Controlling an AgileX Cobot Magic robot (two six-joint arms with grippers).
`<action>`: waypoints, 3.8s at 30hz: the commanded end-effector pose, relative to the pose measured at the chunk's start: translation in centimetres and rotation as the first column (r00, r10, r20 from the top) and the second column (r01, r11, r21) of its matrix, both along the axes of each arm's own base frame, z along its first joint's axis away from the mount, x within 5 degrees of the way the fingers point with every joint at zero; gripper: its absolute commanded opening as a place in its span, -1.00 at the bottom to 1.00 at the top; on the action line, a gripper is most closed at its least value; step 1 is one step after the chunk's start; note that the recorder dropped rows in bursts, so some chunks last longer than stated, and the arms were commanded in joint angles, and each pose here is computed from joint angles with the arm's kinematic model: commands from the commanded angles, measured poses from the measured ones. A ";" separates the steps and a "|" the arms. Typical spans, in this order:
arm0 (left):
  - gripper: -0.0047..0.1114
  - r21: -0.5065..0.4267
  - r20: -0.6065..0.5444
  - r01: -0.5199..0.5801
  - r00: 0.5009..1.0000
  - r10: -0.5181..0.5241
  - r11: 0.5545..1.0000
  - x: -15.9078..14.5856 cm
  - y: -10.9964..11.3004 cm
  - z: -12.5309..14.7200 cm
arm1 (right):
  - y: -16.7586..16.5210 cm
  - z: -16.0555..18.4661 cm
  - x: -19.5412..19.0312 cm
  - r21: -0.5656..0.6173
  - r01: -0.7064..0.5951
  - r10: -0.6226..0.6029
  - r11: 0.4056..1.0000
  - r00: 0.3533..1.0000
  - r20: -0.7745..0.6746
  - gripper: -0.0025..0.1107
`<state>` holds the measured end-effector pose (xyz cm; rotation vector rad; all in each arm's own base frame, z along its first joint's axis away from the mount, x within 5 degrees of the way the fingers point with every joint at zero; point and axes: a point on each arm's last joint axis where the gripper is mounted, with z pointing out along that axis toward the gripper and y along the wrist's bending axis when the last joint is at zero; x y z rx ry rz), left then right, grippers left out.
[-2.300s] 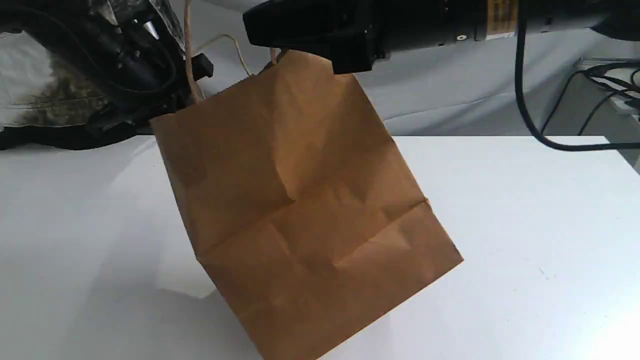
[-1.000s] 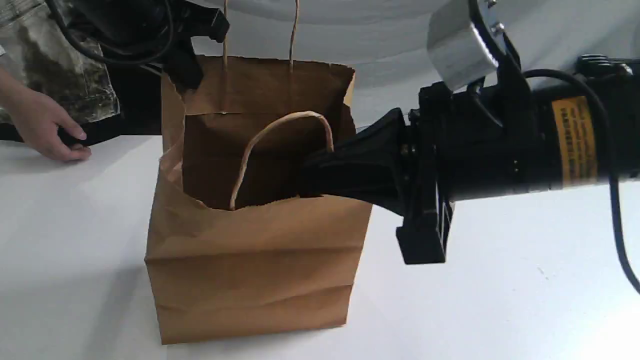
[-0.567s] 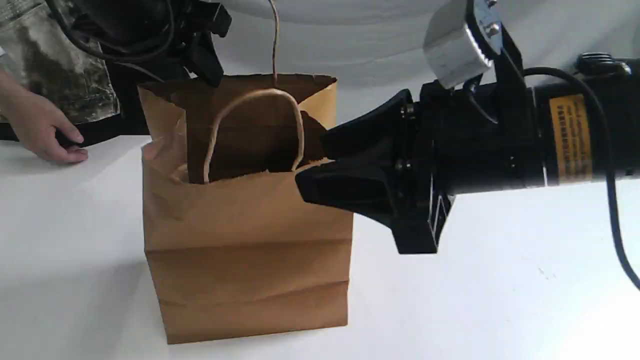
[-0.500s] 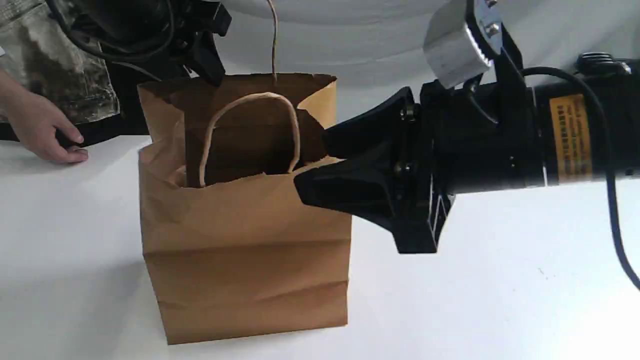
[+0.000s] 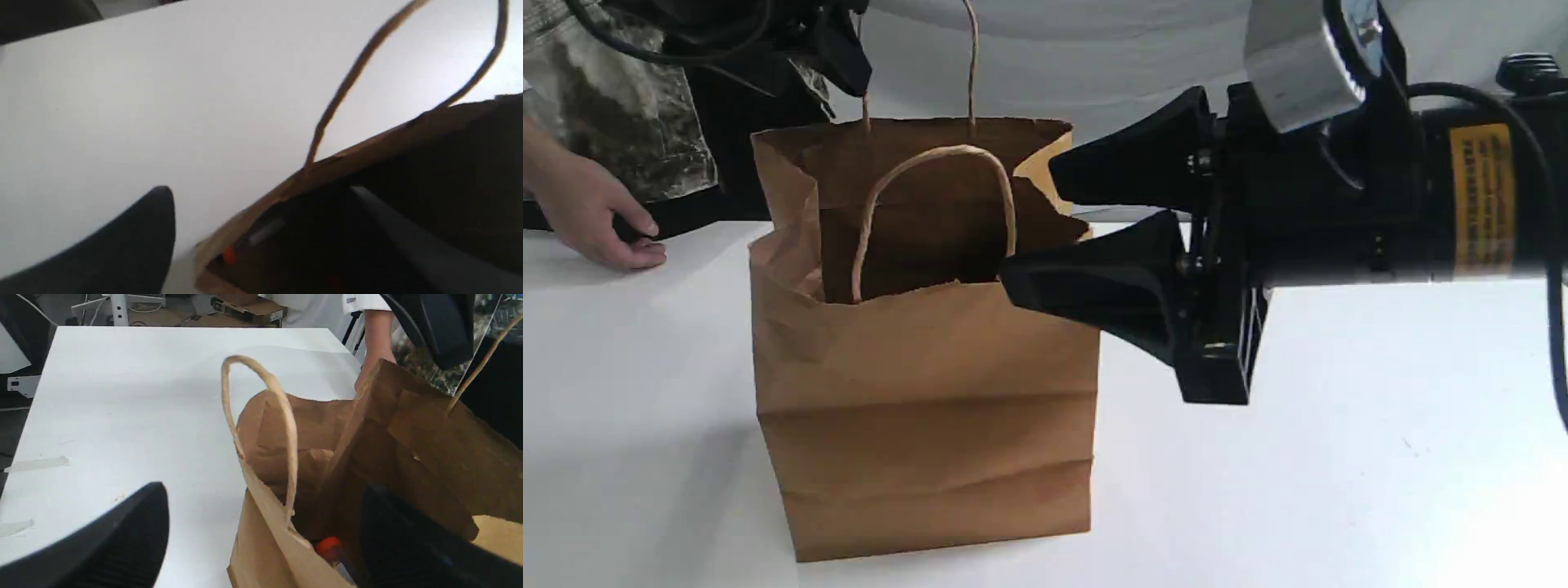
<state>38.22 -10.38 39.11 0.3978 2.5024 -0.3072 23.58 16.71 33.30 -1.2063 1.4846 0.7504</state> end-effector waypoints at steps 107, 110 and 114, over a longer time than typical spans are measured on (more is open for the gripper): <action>0.14 -0.359 0.893 -0.023 -0.300 0.336 0.933 -74.9 19.8 4.3 | -15.5 -7.2 -14.4 0.382 0.844 -0.885 0.377 0.450 -0.121 0.13; 0.14 -0.359 0.893 -0.023 -0.300 0.336 0.933 -74.9 19.8 4.3 | -16.2 -10.3 -15.5 0.381 0.872 -0.903 0.309 0.394 -0.171 0.13; 0.14 -0.359 0.893 -0.023 -0.300 0.336 0.933 -74.9 19.8 4.3 | -16.4 -12.8 -16.5 0.289 0.911 -0.914 0.293 0.355 -0.194 0.13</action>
